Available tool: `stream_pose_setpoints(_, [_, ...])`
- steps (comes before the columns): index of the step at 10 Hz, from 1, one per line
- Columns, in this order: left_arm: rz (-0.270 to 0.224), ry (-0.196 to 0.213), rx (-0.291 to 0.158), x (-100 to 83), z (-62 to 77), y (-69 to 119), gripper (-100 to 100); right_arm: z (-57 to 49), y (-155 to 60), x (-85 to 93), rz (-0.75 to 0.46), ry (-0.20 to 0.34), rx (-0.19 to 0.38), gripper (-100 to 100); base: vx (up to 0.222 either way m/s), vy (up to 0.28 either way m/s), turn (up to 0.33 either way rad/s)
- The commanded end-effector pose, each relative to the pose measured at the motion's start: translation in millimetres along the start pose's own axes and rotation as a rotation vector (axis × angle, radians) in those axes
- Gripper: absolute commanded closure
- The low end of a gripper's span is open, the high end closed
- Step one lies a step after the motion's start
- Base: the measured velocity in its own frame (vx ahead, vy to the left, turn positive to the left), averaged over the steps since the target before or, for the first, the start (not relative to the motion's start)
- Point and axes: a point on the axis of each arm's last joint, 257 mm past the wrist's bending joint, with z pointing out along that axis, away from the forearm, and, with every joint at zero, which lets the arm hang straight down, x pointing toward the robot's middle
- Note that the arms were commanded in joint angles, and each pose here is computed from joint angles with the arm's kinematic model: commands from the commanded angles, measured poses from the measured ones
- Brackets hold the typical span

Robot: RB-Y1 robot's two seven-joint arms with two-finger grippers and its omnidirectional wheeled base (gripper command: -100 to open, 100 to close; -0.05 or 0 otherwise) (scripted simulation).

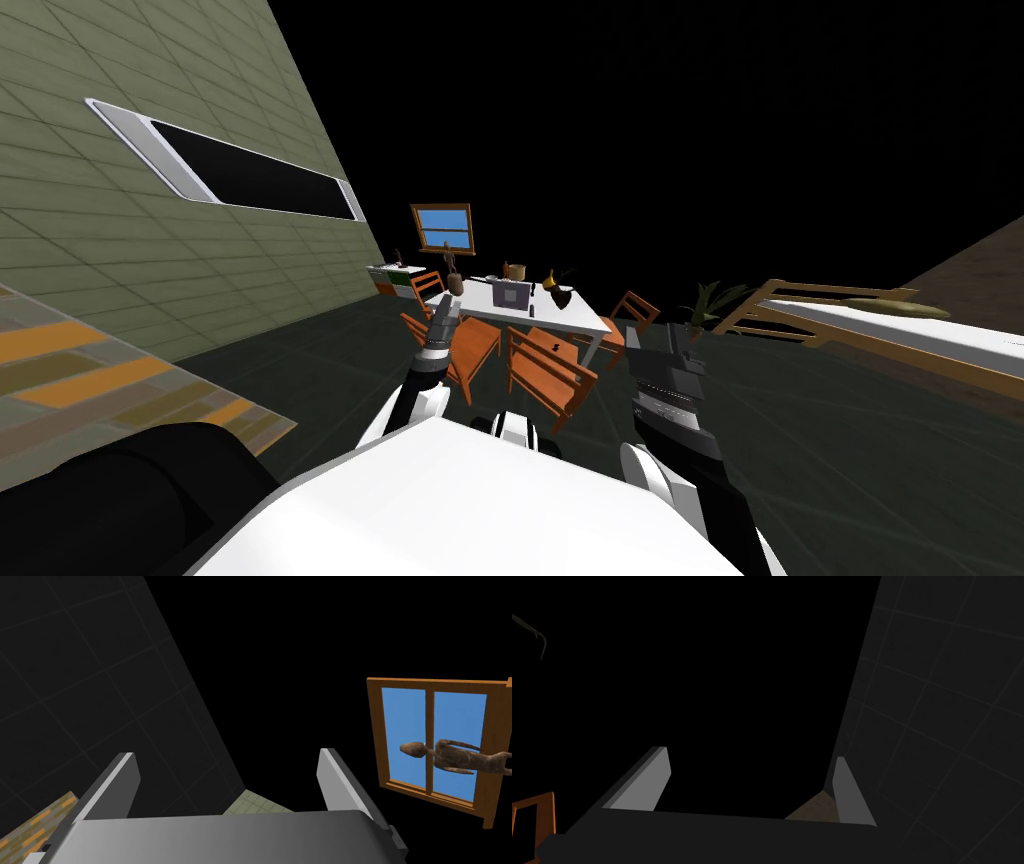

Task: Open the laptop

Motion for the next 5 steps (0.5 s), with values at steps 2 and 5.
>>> stream_pose_setpoints(2, [0.103, 0.065, -0.029, -3.4, 1.8, 27.9, -100, 0.0, 0, 0.0, 0.0, 0.0, 0.0, 0, -0.044, 0.041, -0.177])
stream_pose_setpoints(5, [0.238, 0.092, -0.074, -21.7, 7.5, 65.1, -100, 0.0, 0, 0.0, 0.0, 0.0, 0.0, 0, -0.079, 0.063, -0.231])
